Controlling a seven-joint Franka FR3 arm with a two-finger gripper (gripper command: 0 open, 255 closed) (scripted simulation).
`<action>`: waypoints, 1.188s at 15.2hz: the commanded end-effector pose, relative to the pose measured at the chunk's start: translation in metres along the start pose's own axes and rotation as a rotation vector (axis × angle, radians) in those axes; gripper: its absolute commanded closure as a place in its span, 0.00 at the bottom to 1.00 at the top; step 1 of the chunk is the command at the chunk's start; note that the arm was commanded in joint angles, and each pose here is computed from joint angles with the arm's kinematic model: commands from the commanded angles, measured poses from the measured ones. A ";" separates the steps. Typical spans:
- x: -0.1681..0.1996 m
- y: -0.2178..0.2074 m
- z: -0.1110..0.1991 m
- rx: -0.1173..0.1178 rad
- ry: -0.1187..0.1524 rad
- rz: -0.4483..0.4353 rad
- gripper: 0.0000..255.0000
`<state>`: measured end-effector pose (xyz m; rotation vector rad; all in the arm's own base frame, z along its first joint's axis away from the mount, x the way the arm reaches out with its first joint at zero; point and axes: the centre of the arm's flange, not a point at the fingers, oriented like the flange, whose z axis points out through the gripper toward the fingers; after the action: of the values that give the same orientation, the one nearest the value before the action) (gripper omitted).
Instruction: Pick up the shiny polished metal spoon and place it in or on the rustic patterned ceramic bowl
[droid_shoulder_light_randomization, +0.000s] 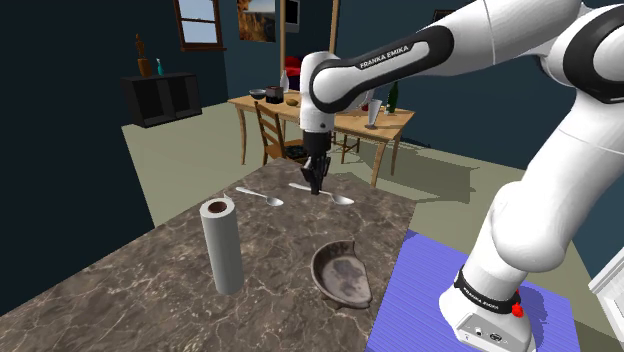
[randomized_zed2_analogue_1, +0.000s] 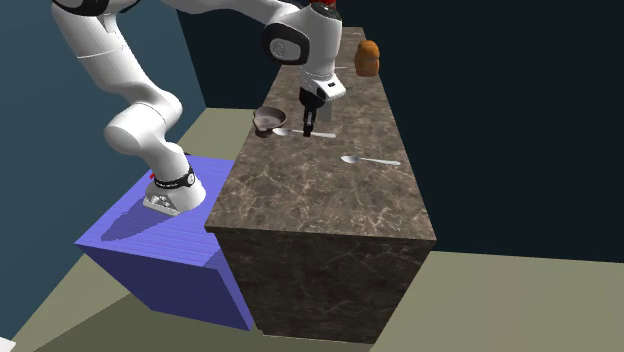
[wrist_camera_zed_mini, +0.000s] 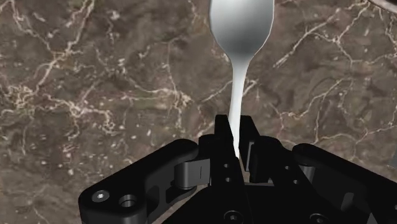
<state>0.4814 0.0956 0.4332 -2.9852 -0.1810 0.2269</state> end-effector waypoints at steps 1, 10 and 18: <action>-0.002 -0.001 -0.010 0.000 0.000 0.000 1.00; -0.009 -0.008 -0.057 0.000 0.000 0.000 1.00; -0.057 -0.057 -0.060 0.000 0.000 0.000 1.00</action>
<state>0.4418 0.1282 0.5073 -2.9848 -0.1821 0.2271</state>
